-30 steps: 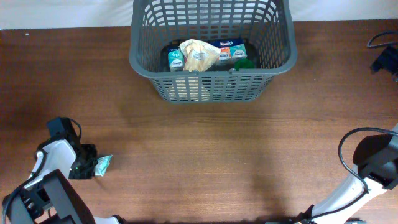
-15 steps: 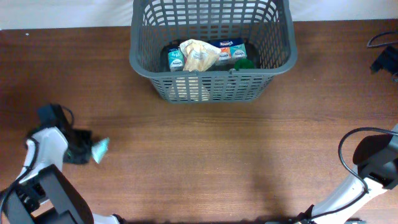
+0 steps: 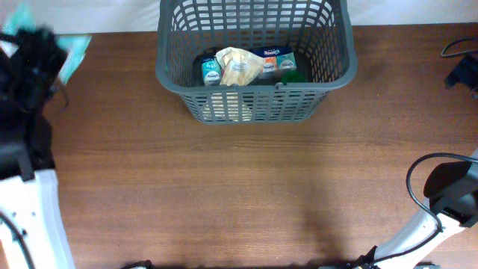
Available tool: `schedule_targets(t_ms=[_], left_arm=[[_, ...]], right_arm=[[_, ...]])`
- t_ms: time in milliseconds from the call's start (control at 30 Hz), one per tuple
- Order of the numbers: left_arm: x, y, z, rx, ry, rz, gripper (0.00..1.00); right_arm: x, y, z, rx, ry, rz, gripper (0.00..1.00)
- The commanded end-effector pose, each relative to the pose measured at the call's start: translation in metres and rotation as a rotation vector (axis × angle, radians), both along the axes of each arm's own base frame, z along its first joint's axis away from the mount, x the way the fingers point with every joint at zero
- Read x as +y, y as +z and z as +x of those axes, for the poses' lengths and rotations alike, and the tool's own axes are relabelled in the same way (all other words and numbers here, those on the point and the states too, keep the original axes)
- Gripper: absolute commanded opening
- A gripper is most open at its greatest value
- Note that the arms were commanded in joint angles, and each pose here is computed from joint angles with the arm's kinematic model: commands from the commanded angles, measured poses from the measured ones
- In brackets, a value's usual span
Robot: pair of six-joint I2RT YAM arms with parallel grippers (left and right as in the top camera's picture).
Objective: Pack container
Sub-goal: 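Lift the wipes pack with the left gripper and release it into the basket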
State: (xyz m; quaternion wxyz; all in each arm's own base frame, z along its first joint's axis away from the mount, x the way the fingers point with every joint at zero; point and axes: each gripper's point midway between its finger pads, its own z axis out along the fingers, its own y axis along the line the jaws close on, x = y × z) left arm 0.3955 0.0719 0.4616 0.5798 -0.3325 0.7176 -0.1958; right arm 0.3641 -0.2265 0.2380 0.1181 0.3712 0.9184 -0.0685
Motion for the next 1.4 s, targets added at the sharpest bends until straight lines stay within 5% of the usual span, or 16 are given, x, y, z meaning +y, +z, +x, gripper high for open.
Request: schedule_targets(t_ms=[0, 333, 633, 967, 1067, 1167, 1367], left_arm=[[-0.066, 0.033, 0.01, -0.112, -0.204, 0.074, 0.02], [-0.195, 0.016, 0.065, -0.173, -0.337, 0.108, 0.02], [-0.257, -0.115, 0.139, 0.053, -0.422, 0.136, 0.02], [-0.266, -0.224, 0.146, 0.331, -0.45, 0.188, 0.02], [-0.263, -0.237, 0.14, 0.383, -0.473, 0.242, 0.15], [-0.262, -0.241, 0.136, 0.403, -0.498, 0.293, 0.49], [-0.261, -0.24, 0.136, 0.403, -0.505, 0.309, 0.8]], right_arm=[[0.0, 0.003, -0.002, -0.009, -0.014, 0.001, 0.99], [0.0, 0.003, -0.002, -0.009, -0.014, 0.001, 0.99], [0.0, 0.003, -0.002, -0.009, -0.014, 0.001, 0.99], [0.0, 0.003, -0.002, -0.009, -0.014, 0.001, 0.99], [0.0, 0.003, -0.002, -0.009, -0.014, 0.001, 0.99], [0.0, 0.003, -0.002, -0.009, -0.014, 0.001, 0.99], [0.0, 0.003, -0.002, -0.009, -0.014, 0.001, 0.99]])
